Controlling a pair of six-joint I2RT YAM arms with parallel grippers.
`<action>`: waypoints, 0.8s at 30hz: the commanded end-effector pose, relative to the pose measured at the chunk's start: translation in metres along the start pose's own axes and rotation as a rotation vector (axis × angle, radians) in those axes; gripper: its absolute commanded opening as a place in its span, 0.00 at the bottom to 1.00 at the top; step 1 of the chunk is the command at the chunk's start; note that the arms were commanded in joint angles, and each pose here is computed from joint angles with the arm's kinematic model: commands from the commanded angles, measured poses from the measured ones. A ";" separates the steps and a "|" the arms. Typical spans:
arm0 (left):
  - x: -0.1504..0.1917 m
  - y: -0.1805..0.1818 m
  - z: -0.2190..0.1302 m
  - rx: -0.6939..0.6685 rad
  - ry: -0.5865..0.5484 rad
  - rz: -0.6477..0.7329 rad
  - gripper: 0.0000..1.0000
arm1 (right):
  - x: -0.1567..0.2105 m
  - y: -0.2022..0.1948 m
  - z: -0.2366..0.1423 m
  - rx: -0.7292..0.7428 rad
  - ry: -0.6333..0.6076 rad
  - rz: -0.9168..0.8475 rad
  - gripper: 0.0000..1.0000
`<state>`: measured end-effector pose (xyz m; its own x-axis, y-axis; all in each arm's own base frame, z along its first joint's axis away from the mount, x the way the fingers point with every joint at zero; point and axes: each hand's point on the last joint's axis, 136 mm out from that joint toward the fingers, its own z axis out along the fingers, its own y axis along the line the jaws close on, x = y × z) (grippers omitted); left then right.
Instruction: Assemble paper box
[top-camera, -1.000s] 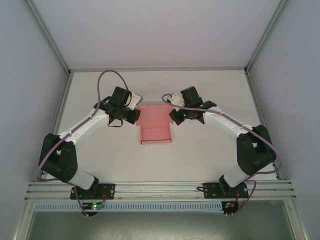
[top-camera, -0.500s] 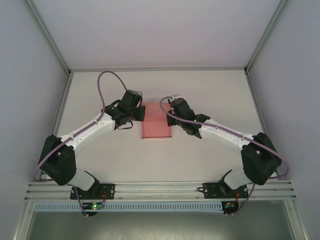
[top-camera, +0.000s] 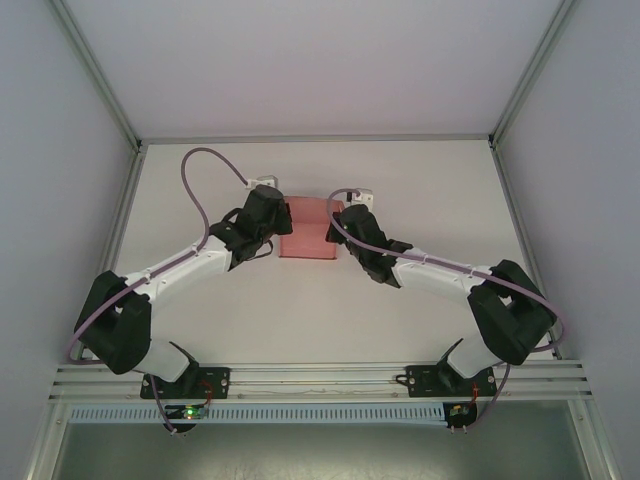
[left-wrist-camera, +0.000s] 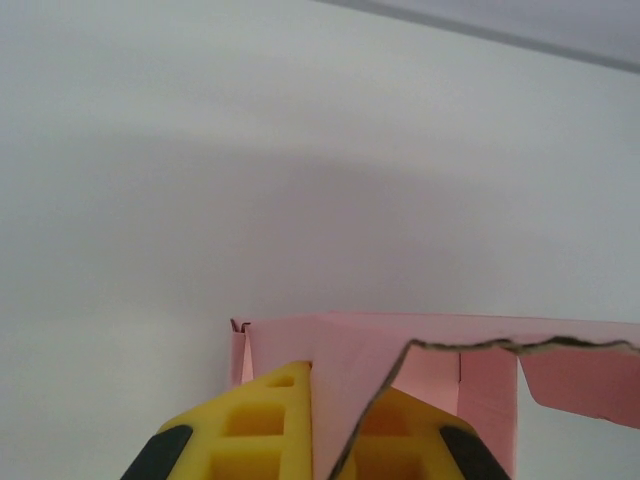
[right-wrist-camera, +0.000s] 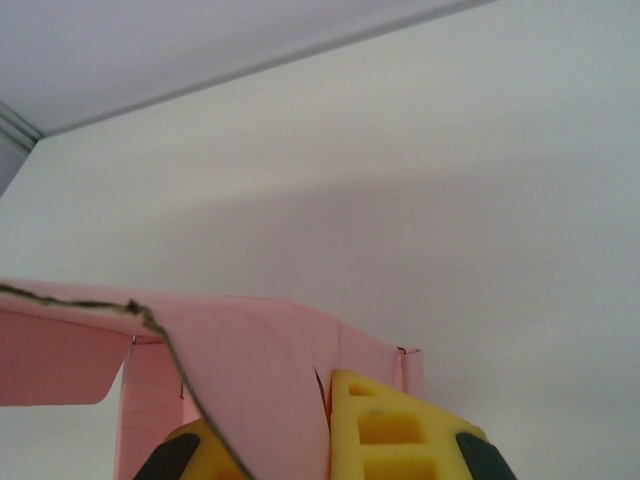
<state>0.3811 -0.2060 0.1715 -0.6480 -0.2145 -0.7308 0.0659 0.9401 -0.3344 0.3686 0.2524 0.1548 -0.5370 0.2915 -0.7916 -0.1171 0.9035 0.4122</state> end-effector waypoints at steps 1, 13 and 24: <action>-0.002 -0.021 -0.003 0.088 -0.050 0.027 0.00 | -0.016 0.023 -0.002 -0.082 -0.086 0.036 0.01; 0.034 -0.014 0.008 0.152 -0.032 0.090 0.00 | 0.020 0.014 0.004 -0.109 -0.080 -0.108 0.03; 0.084 0.000 0.008 0.198 -0.005 0.106 0.01 | 0.061 0.007 -0.009 -0.083 -0.128 -0.213 0.03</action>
<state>0.3587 -0.2037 0.1229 -0.5759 -0.1807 -0.7973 0.1866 0.9205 -0.3434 0.3413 0.2552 0.1103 -0.4222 0.1468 -0.8945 -0.2081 0.9448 0.2532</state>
